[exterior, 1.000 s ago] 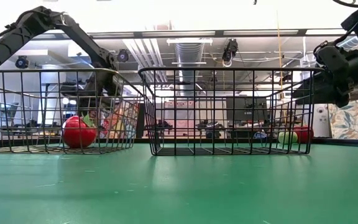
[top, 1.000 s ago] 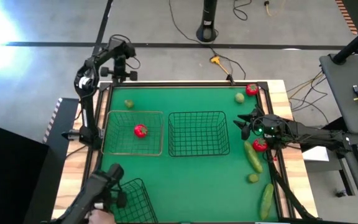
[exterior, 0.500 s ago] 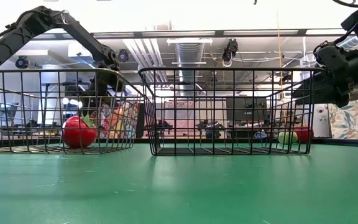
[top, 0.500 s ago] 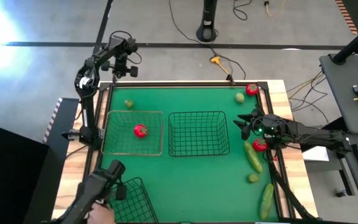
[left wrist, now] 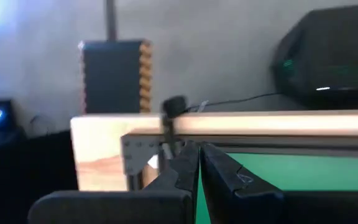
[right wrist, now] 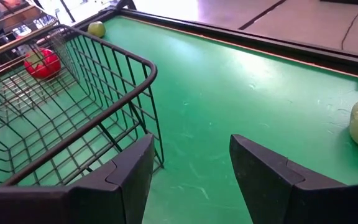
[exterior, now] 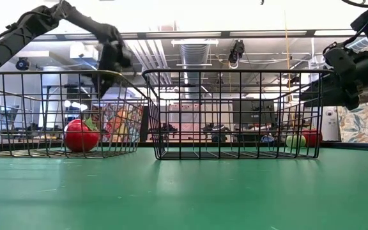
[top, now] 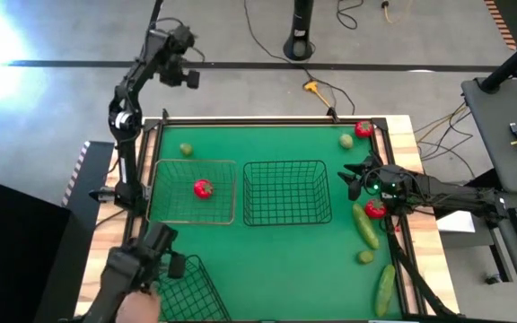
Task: Sort produce into baskets
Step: Adjust the bottom black wire basket
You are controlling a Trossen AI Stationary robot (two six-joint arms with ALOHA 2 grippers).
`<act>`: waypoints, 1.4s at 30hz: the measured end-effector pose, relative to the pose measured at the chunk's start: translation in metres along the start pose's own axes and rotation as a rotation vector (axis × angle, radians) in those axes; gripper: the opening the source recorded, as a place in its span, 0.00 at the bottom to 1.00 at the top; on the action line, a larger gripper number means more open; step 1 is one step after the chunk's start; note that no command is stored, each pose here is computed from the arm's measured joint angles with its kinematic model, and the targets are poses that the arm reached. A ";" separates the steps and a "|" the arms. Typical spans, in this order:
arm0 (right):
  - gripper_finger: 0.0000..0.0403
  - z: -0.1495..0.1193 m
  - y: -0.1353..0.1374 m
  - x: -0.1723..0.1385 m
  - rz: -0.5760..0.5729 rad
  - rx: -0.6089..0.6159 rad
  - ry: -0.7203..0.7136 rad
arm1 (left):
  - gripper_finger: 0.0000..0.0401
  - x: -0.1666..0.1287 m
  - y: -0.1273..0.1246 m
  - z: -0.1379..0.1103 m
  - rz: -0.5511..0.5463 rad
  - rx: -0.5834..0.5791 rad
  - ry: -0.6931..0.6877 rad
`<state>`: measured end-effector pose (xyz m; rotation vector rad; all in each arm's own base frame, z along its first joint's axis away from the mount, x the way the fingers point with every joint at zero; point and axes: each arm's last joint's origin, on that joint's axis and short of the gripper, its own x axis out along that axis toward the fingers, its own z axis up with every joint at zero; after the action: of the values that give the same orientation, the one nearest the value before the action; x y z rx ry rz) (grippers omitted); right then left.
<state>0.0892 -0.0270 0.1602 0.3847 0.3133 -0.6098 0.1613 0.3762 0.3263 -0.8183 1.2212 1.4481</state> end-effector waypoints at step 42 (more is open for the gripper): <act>0.50 0.000 -0.001 0.001 -0.025 -0.073 -0.001 | 0.40 -0.202 -0.086 -0.541 -0.671 0.582 0.262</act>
<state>0.0891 -0.0276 0.1595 0.3104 0.3388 -0.6216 0.2331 -0.2023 0.3557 -0.8983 1.2947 0.4192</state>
